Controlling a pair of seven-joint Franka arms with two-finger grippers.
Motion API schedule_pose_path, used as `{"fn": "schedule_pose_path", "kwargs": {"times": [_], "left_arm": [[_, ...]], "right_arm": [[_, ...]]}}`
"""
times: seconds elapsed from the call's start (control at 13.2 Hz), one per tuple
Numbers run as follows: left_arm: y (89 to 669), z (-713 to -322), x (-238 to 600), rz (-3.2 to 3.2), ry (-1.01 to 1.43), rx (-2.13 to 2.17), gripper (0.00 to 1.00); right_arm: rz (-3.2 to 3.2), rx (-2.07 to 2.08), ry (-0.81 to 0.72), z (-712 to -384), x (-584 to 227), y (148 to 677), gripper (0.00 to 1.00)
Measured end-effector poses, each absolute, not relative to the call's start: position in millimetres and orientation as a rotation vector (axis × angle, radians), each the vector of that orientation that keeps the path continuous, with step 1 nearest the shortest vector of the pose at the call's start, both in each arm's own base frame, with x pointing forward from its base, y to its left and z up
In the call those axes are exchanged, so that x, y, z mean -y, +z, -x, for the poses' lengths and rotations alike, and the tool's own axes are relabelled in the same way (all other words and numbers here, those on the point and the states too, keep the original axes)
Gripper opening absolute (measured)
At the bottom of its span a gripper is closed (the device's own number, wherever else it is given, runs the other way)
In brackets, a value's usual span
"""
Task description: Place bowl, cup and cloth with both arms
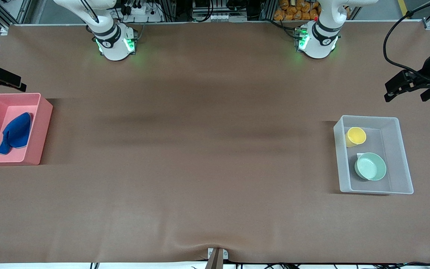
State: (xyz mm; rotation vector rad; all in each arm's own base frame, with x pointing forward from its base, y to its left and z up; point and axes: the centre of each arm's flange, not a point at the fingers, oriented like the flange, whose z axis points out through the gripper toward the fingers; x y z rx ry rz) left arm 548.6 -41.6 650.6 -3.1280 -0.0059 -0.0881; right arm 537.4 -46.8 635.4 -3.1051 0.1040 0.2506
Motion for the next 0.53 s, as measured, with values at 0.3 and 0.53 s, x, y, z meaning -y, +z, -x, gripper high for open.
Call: {"fn": "schedule_pose_path", "kwargs": {"times": [0.3, 0.53], "left_arm": [[650, -547, 46, 3.127, -0.078, -0.008, 1.00], [652, -547, 36, 3.126, -0.084, 0.021, 1.00]], "right_arm": [[3.106, -0.099, 0.239, -537, 45, 639, 1.00], [3.106, -0.105, 0.237, -537, 47, 639, 1.00]]}}
